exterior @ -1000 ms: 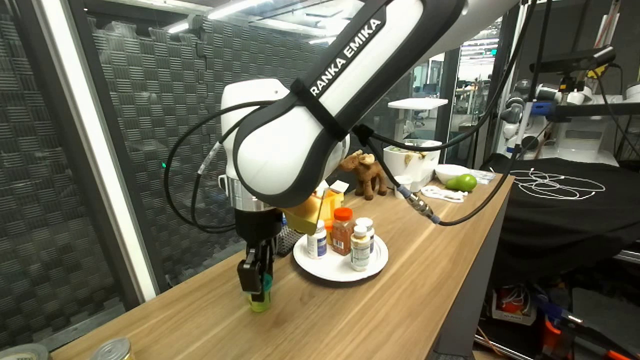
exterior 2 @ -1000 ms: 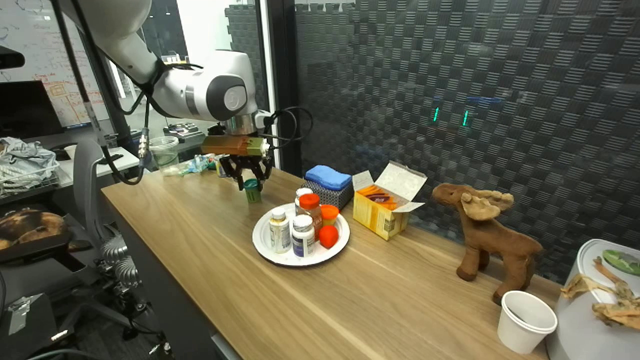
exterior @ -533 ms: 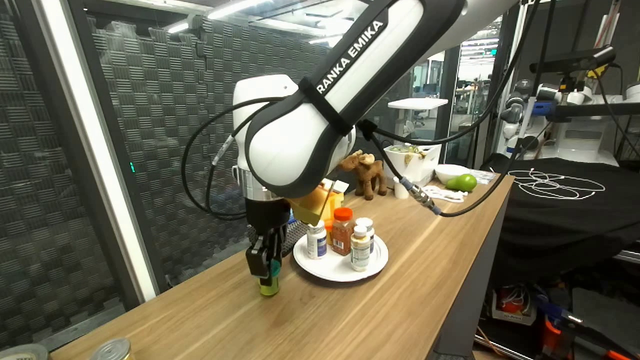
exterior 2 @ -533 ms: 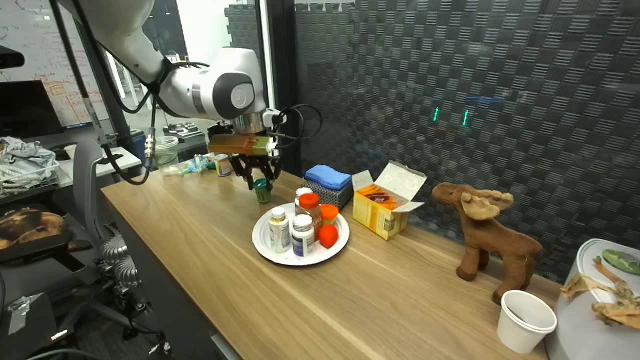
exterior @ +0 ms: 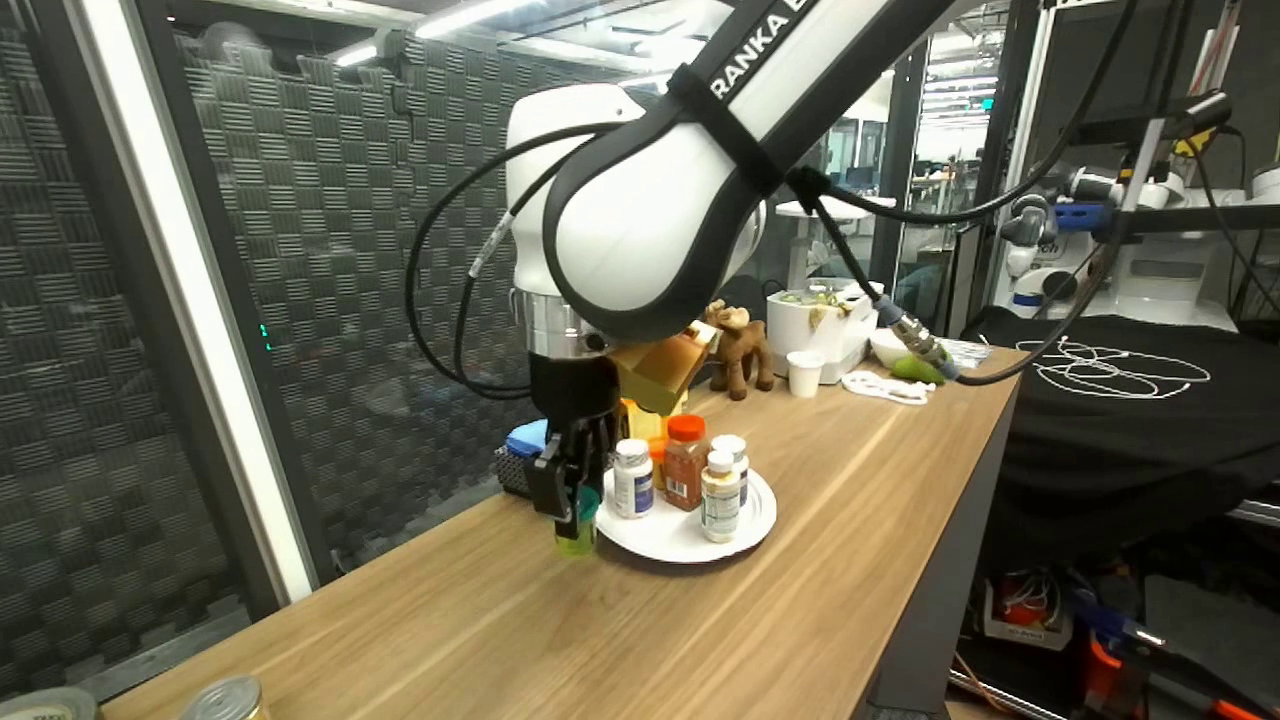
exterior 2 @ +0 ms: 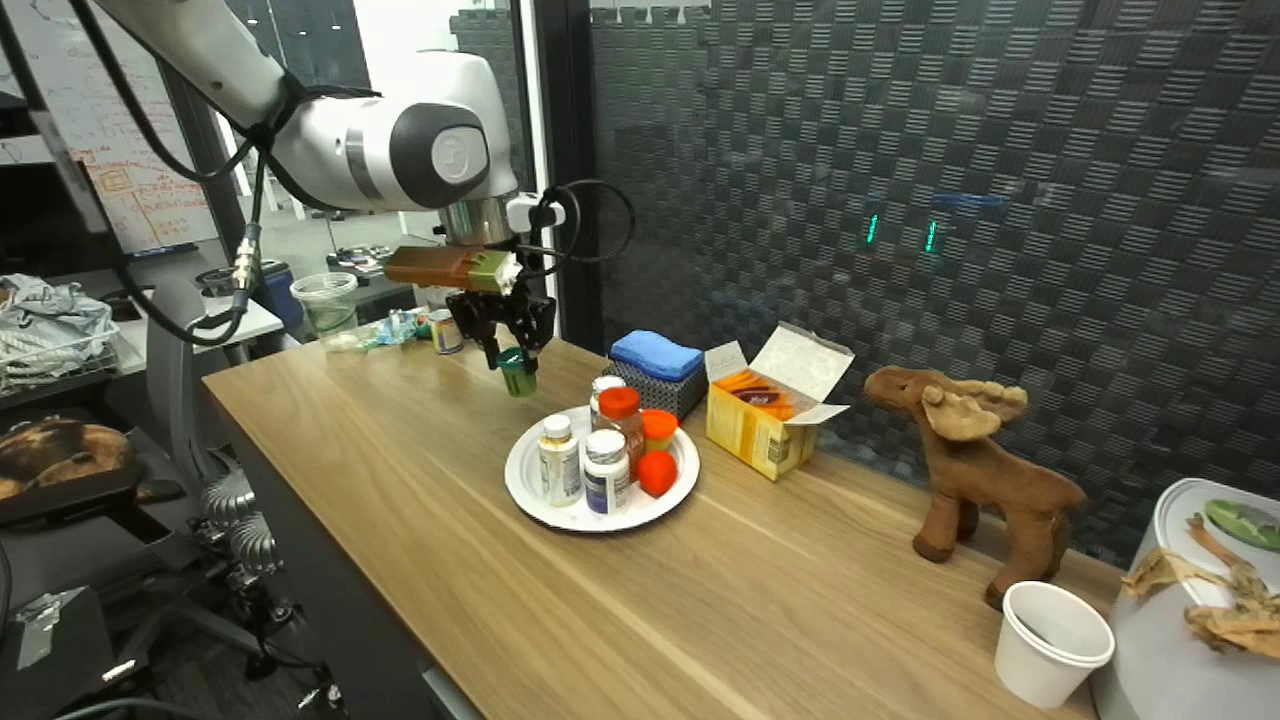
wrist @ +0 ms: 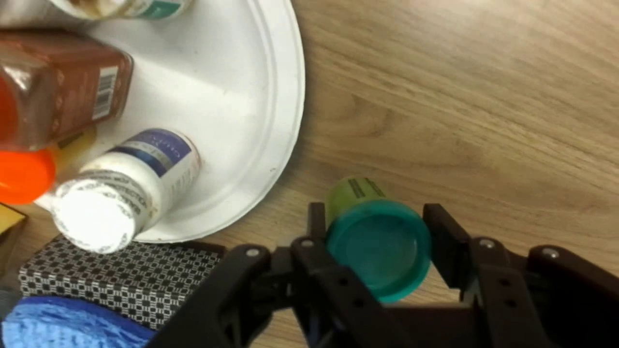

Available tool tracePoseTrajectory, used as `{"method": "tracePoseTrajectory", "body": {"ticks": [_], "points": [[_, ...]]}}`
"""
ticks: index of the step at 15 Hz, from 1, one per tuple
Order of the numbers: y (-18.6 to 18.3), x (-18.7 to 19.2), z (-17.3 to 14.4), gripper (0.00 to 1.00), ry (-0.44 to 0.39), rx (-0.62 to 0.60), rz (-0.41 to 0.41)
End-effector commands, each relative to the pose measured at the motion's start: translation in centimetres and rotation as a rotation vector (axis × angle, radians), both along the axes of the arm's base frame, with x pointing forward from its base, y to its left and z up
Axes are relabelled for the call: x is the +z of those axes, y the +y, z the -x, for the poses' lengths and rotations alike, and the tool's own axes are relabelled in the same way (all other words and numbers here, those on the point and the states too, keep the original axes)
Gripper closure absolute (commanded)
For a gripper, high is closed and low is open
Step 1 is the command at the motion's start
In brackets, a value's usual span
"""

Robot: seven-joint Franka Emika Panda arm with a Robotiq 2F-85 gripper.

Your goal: Pick up all the objects surrounding the white plate and arrange them on the plate

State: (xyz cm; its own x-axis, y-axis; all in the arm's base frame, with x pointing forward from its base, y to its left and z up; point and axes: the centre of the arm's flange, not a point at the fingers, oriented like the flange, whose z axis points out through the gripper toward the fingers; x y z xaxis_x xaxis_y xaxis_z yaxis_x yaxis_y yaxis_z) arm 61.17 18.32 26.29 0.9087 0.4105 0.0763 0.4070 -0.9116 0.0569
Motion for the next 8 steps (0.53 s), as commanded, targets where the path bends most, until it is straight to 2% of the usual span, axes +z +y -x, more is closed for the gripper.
{"method": "tracePoseTrajectory", "body": {"ticks": [1,4,8], "points": [[-2.2,1.9,3.2,0.72,-0.06,-0.102,0.009],[-4.4,1.8,3.8,0.72,-0.097,-0.195,0.014],[-6.8,0.8,3.8,0.72,-0.101,-0.266,0.037]]}}
